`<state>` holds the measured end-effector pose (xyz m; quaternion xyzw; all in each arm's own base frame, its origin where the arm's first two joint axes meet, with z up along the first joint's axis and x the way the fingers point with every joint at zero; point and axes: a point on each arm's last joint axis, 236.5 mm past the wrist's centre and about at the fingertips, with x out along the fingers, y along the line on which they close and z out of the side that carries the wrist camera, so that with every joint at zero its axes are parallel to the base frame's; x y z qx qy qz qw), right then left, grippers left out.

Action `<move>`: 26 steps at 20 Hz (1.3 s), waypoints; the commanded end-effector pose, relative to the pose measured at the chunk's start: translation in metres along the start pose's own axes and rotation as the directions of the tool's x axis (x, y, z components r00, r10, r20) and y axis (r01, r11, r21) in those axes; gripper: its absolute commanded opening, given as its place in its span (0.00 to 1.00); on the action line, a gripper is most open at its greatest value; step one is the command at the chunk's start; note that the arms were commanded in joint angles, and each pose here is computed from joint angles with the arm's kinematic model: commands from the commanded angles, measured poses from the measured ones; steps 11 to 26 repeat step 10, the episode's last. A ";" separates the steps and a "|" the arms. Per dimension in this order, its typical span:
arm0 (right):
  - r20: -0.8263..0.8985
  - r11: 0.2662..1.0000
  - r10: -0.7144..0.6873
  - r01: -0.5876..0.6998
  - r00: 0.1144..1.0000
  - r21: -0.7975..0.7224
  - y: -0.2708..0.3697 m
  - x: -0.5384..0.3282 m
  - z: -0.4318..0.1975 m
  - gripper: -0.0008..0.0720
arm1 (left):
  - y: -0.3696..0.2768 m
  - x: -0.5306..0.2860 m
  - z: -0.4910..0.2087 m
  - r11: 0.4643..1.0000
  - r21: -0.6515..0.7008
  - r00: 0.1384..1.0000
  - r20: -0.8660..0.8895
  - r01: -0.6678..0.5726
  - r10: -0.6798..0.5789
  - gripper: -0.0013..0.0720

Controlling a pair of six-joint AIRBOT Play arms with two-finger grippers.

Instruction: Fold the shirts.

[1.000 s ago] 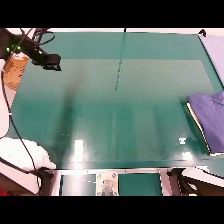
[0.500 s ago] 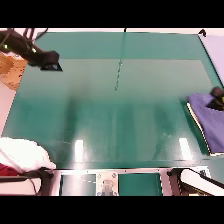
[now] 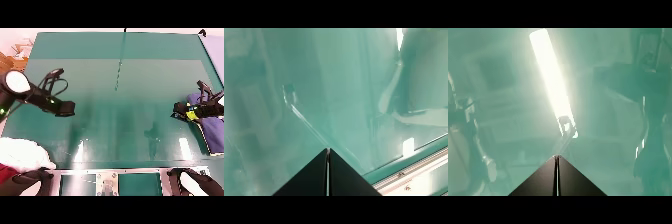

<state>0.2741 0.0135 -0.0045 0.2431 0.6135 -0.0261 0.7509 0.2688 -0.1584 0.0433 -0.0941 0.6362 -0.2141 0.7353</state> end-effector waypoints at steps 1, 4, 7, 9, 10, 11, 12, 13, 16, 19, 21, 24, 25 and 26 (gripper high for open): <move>-0.007 0.999 0.011 -0.011 1.000 -0.032 0.004 0.004 -0.008 0.03 | 0.001 0.010 -0.012 1.000 -0.018 1.000 -0.002 -0.001 0.001 0.04; -0.007 0.999 0.010 -0.011 1.000 -0.031 0.003 0.004 -0.008 0.03 | 0.001 0.010 -0.009 1.000 -0.017 1.000 0.010 -0.001 0.001 0.04; -0.007 0.999 0.010 -0.011 1.000 -0.031 0.003 0.004 -0.008 0.03 | 0.002 0.010 -0.009 1.000 -0.010 1.000 0.009 -0.003 0.003 0.04; -0.006 0.999 0.010 -0.011 1.000 -0.031 0.003 0.004 -0.008 0.03 | 0.002 0.010 -0.009 1.000 -0.009 1.000 0.008 -0.003 0.003 0.04; -0.007 0.999 0.010 -0.011 1.000 -0.031 0.003 0.004 -0.008 0.03 | 0.002 0.010 -0.009 1.000 -0.009 1.000 0.008 -0.003 0.003 0.04; -0.007 0.999 0.010 -0.011 1.000 -0.031 0.003 0.004 -0.008 0.03 | 0.002 0.010 -0.009 1.000 -0.009 1.000 0.008 -0.003 0.003 0.04; -0.007 0.999 0.010 -0.011 1.000 -0.031 0.003 0.004 -0.008 0.03 | 0.002 0.010 -0.009 1.000 -0.009 1.000 0.008 -0.003 0.003 0.04; -0.007 0.999 0.010 -0.011 1.000 -0.031 0.003 0.004 -0.008 0.03 | 0.002 0.010 -0.009 1.000 -0.009 1.000 0.008 -0.003 0.003 0.04; -0.007 0.999 0.010 -0.011 1.000 -0.031 0.003 0.004 -0.008 0.03 | 0.002 0.010 -0.009 1.000 -0.009 1.000 0.008 -0.003 0.003 0.04; -0.007 0.999 0.010 -0.011 1.000 -0.031 0.003 0.004 -0.008 0.03 | 0.002 0.010 -0.009 1.000 -0.009 1.000 0.008 -0.003 0.003 0.04; -0.007 0.999 0.010 -0.011 1.000 -0.031 0.003 0.004 -0.008 0.03 | 0.002 0.010 -0.009 1.000 -0.009 1.000 0.008 -0.003 0.003 0.04; -0.007 0.999 0.010 -0.011 1.000 -0.031 0.003 0.004 -0.008 0.03 | 0.002 0.010 -0.009 1.000 -0.009 1.000 0.008 -0.003 0.003 0.04; -0.007 0.999 0.010 -0.011 1.000 -0.031 0.003 0.004 -0.008 0.03 | 0.002 0.010 -0.009 1.000 -0.009 1.000 0.008 -0.003 0.003 0.04; -0.007 0.999 0.010 -0.011 1.000 -0.031 0.003 0.004 -0.008 0.03 | 0.002 0.010 -0.009 1.000 -0.009 1.000 0.008 -0.003 0.003 0.04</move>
